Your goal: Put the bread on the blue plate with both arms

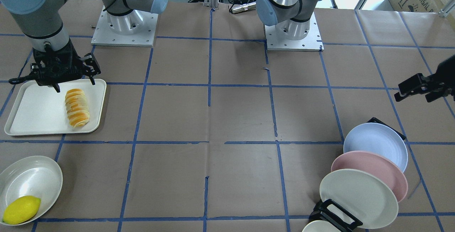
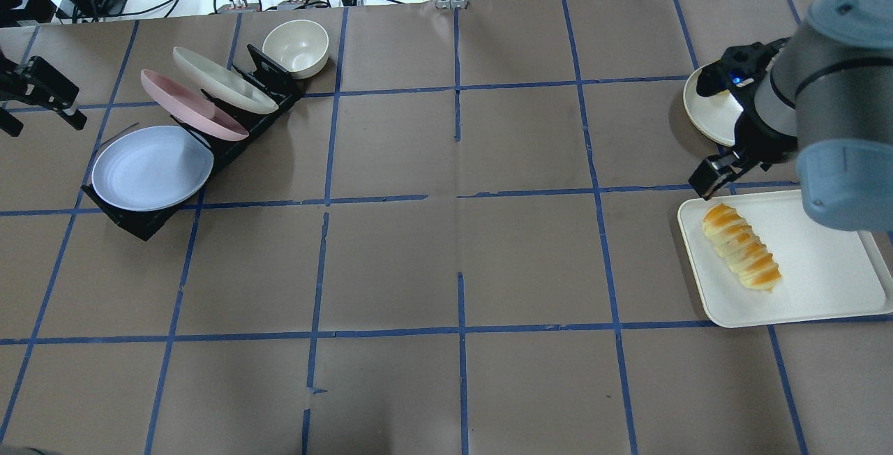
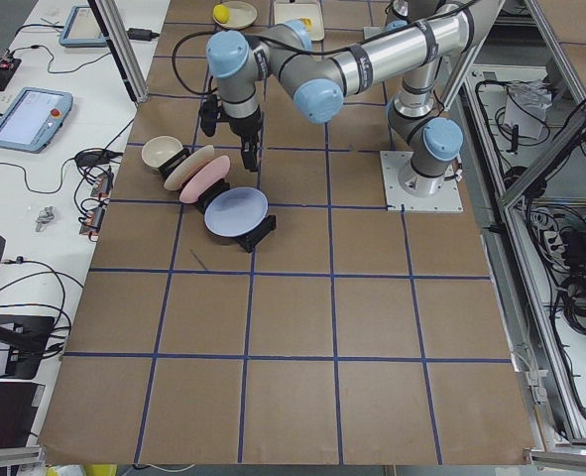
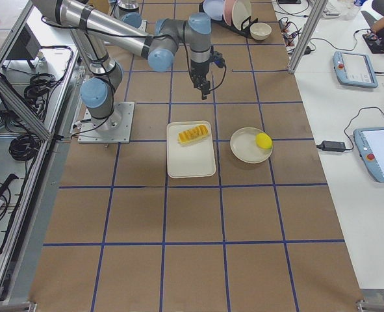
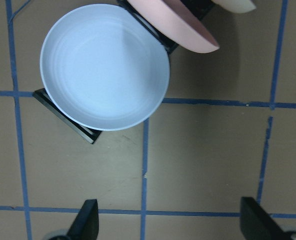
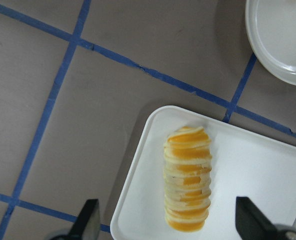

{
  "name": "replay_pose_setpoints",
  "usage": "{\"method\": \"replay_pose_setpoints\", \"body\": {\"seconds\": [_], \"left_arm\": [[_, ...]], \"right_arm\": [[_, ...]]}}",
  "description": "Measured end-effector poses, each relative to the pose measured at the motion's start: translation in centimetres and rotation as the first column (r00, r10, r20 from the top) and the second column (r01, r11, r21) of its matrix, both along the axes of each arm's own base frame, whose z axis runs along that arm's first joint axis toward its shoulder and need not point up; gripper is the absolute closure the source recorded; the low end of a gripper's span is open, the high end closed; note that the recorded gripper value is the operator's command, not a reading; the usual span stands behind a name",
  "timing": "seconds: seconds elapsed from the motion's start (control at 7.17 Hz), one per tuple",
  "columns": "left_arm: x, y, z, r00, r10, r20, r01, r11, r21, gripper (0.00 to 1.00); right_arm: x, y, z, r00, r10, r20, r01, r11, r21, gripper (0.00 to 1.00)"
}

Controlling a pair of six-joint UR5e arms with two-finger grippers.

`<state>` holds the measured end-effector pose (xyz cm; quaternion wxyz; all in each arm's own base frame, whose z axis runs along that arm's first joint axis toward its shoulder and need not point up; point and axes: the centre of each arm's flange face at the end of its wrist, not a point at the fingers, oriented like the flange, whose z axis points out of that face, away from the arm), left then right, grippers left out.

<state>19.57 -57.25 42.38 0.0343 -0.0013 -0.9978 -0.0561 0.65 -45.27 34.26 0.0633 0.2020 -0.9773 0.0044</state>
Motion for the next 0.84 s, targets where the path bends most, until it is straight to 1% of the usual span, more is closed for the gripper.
{"method": "replay_pose_setpoints", "body": {"seconds": [0.14,0.28,0.42,0.56,0.7,0.84], "left_arm": [[4.2,-2.5,-3.2,0.999,-0.032,-0.035,0.032,0.999,0.015,0.0],[7.0,-4.9,-6.7,0.996,-0.063,-0.071,0.064,0.998,0.019,0.0],[8.7,-6.7,-10.3,0.991,-0.088,-0.1,0.091,0.995,0.028,0.0],[9.6,-7.8,-13.9,0.987,-0.097,-0.126,0.102,0.994,0.034,0.01],[9.9,-8.5,-16.7,0.984,-0.098,-0.146,0.105,0.994,0.039,0.09],[9.9,-8.8,-18.7,0.982,-0.097,-0.161,0.107,0.993,0.049,0.21]], "right_arm": [[-1.8,1.1,-2.5,1.0,-0.007,0.01,0.007,1.0,0.016,0.05],[-2.9,1.9,-4.4,1.0,-0.023,0.018,0.023,0.999,0.03,0.05],[-3.4,2.2,-6.0,0.999,-0.035,0.022,0.034,0.999,0.04,0.05],[-4.4,2.2,-7.9,0.998,-0.055,0.025,0.053,0.997,0.055,0.05],[-6.0,1.9,-9.8,0.996,-0.088,0.032,0.086,0.994,0.073,0.05],[-7.3,1.7,-11.1,0.993,-0.115,0.037,0.111,0.99,0.083,0.06]]}}
